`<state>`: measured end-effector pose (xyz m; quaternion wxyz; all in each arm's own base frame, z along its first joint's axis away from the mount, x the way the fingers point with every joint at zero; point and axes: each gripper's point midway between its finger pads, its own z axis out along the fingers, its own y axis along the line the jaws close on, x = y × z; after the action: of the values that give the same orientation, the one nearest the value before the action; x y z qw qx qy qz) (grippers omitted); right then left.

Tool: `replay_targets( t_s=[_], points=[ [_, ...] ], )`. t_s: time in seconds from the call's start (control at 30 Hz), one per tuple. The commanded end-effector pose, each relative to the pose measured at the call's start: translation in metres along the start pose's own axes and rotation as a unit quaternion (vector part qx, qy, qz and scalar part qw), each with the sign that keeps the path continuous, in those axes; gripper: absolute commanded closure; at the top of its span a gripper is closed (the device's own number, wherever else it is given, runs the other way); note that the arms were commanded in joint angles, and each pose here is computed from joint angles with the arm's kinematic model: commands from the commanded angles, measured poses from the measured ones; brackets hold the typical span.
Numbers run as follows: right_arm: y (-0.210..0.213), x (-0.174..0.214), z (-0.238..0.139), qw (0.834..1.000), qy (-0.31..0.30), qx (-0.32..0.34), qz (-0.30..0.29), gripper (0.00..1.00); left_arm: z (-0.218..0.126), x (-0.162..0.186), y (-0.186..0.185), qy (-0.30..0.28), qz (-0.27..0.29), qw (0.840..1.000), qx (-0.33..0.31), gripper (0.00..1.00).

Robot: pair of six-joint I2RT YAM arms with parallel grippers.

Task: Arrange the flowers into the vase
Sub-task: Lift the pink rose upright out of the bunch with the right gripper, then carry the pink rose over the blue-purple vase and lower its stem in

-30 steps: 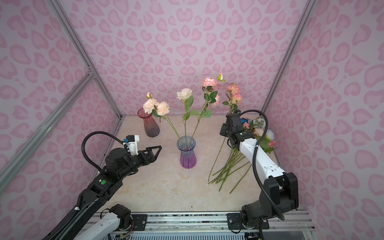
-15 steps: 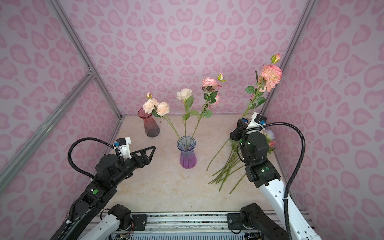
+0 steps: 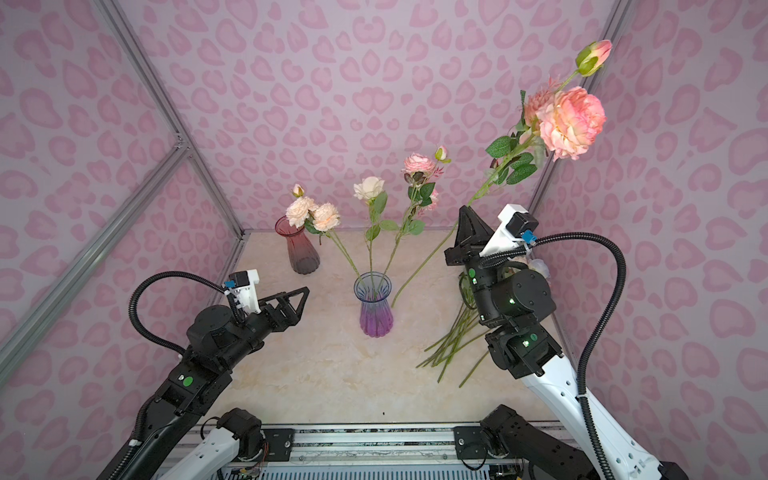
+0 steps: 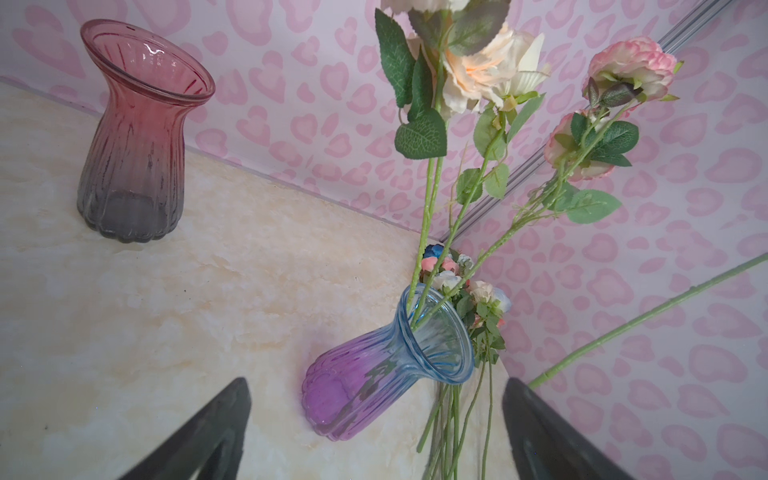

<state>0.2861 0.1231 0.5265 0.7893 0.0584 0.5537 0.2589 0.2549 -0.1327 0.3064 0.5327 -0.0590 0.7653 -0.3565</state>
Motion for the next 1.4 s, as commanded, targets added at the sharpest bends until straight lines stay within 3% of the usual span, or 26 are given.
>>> replay_targets(
  t_s=[0.0,0.33,0.9,1.37],
  points=[
    [0.01,-0.006,0.012,1.0,-0.028,-0.012,-0.002,1.0,-0.002,-0.013,-0.008,-0.023,0.008,1.0,0.013,0.04],
    [0.024,0.036,0.037,0.999,-0.022,-0.022,-0.019,1.0,0.014,-0.025,-0.025,-0.025,0.014,0.999,0.041,0.04],
    [0.013,0.129,0.0,0.997,0.039,-0.024,-0.069,1.0,0.024,-0.017,-0.026,-0.019,0.004,0.998,0.06,0.04],
    [0.043,0.186,-0.008,0.989,0.098,-0.061,-0.098,0.88,0.024,-0.01,-0.022,-0.013,-0.001,0.998,0.061,0.04]
  ],
)
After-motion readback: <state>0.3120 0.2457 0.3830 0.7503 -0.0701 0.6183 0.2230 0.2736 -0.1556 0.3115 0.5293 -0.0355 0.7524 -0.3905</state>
